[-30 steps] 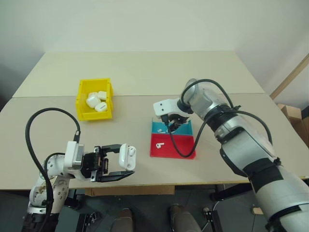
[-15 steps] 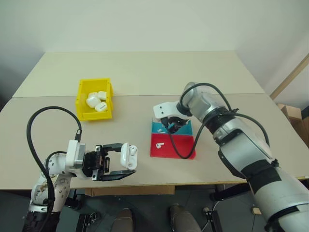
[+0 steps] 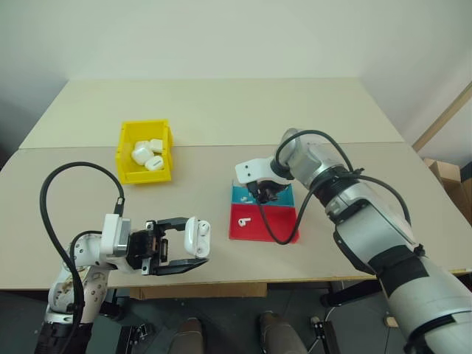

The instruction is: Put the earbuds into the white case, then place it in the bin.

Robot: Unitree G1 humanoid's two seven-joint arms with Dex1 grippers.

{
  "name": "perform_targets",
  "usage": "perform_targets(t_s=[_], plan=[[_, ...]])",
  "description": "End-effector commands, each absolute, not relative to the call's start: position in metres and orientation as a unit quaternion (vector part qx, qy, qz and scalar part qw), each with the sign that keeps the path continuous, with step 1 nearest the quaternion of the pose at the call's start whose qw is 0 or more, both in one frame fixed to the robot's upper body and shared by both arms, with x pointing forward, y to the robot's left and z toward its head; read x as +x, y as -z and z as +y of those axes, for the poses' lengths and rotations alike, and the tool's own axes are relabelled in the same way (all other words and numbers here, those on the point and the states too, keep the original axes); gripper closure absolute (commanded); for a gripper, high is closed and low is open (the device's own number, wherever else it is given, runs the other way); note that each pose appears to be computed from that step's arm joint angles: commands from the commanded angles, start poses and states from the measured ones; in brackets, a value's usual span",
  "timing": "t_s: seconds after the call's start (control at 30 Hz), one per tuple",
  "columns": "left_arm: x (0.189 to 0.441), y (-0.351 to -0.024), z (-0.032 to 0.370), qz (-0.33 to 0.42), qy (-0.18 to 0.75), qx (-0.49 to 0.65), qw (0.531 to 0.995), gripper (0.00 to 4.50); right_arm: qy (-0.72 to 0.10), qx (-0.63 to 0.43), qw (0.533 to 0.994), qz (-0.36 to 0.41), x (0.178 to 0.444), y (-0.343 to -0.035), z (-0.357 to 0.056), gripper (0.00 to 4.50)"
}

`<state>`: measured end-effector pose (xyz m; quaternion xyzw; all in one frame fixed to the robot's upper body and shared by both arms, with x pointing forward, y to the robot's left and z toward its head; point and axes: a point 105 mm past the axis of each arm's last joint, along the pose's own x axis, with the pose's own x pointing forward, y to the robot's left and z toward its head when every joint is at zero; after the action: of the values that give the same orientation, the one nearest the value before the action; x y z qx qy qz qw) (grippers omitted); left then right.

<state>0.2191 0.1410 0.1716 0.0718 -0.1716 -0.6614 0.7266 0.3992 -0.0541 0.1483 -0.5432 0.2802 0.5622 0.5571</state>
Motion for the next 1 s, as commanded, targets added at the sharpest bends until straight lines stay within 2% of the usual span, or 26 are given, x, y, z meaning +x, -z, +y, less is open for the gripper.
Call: perform_targets(t_s=[0.03, 0.47, 0.57, 0.6, 0.8, 0.93, 1.0], plan=[[0.218, -0.177, 0.138, -0.187, 0.663, 0.084, 0.72, 1.74, -0.567, -0.551, 0.557, 0.254, 0.399, -0.158, -0.048, 3.15], [0.219, -0.176, 0.139, -0.187, 0.662, 0.085, 0.72, 1.74, -0.567, -0.561, 0.55, 0.246, 0.399, -0.158, -0.048, 3.15], [0.219, -0.176, 0.14, -0.187, 0.662, 0.086, 0.721, 1.74, -0.567, -0.561, 0.55, 0.247, 0.399, -0.157, -0.047, 3.77], [0.219, -0.176, 0.14, -0.187, 0.662, 0.086, 0.721, 1.74, -0.567, -0.562, 0.549, 0.247, 0.399, -0.157, -0.047, 3.84], [0.219, -0.176, 0.141, -0.187, 0.661, 0.087, 0.721, 1.74, -0.565, -0.564, 0.552, 0.241, 0.4, -0.157, -0.047, 3.84], [0.219, -0.178, 0.14, -0.191, 0.661, 0.085, 0.721, 1.74, -0.556, -0.549, 0.585, 0.22, 0.404, -0.174, -0.048, 3.84], [0.219, -0.182, 0.139, -0.197, 0.661, 0.08, 0.72, 1.74, -0.543, -0.525, 0.627, 0.191, 0.408, -0.198, -0.05, 3.84]])
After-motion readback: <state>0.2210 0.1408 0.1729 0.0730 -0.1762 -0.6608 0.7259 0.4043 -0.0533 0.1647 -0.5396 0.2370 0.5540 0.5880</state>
